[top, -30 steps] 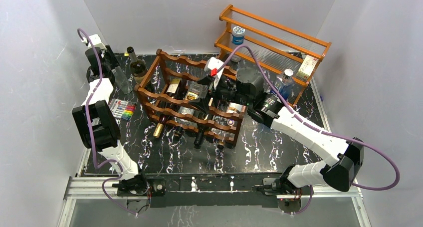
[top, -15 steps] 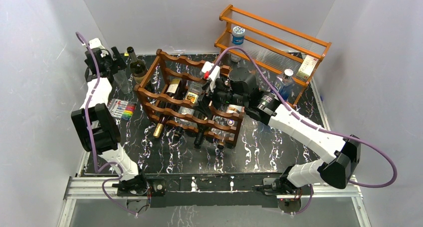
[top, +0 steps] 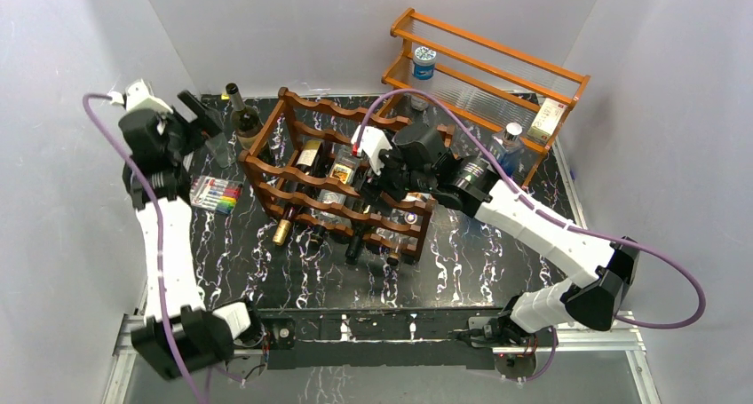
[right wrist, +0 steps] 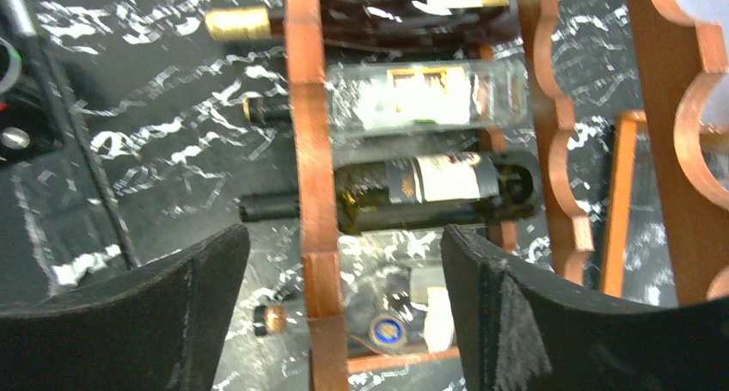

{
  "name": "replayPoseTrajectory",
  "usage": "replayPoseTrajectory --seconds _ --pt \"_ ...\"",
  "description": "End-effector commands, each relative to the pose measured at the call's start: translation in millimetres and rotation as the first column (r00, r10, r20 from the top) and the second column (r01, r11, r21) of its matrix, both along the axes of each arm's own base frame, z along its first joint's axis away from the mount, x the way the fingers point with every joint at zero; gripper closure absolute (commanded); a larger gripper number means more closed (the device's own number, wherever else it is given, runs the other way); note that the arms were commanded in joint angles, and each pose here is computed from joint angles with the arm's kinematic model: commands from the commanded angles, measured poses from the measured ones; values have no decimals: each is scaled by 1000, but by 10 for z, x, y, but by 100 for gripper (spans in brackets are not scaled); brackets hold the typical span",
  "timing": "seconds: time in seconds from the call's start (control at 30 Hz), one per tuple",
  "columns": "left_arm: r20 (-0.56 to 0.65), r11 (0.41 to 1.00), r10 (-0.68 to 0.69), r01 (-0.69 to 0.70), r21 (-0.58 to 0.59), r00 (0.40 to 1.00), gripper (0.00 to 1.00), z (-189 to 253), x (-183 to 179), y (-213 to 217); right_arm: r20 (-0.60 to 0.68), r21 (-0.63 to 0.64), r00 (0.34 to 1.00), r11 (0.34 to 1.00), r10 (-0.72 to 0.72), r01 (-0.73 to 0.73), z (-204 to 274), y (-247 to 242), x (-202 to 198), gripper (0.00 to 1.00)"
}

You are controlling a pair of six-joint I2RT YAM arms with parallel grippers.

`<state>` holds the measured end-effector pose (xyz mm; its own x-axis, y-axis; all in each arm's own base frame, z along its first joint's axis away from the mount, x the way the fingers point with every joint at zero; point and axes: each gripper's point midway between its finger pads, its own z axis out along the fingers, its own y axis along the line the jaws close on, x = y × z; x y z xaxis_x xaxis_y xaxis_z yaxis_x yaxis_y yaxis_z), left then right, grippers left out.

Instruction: Take the wine bottle off the wine rack

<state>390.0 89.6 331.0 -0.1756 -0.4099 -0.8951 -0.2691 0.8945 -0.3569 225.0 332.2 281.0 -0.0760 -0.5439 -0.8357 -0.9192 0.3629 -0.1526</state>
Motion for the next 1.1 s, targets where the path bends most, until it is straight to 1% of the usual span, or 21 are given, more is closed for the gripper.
replayPoseTrajectory --seconds 0.0,0.1,0.2,0.27,0.4,0.53,0.63,0.73,0.9,1.0,1.07 --pt "30 959 -180 182 -217 983 2 -126 -509 -635 79 -29 995 997 -65 67 66 -112 151 13" --pt "39 940 -243 245 -237 969 2 -147 -767 -835 99 -21 988 993 -115 117 51 -118 249 15" --pt "18 947 -248 246 -208 969 2 -146 -977 -914 107 -13 979 985 -171 173 2 -111 398 17" --pt "22 942 -272 271 -200 962 2 -119 -1067 -1003 132 -13 963 971 -234 237 -11 -139 559 18" --pt "5 917 -344 337 -215 939 3 -145 -1187 -1198 176 2 940 955 -294 298 59 -203 889 29" --pt "-20 899 -389 374 -229 921 8 -268 -1284 -1325 184 28 936 954 -299 299 114 -205 1130 35" --pt "-36 884 -416 395 -251 909 11 -368 -1341 -1394 207 51 925 948 -318 315 142 -202 1287 36" --pt "-43 875 -432 407 -264 901 14 -417 -1375 -1432 204 73 921 943 -333 325 153 -178 1442 36" --pt "-47 861 -457 429 -272 888 16 -466 -1407 -1491 202 61 906 928 -372 367 46 -177 1721 34" --pt "-59 855 -469 437 -279 881 17 -537 -1438 -1520 199 55 914 935 -353 349 80 -134 1747 33" --pt "-63 850 -478 442 -286 876 17 -579 -1459 -1539 185 62 927 945 -326 320 154 -87 1689 28"
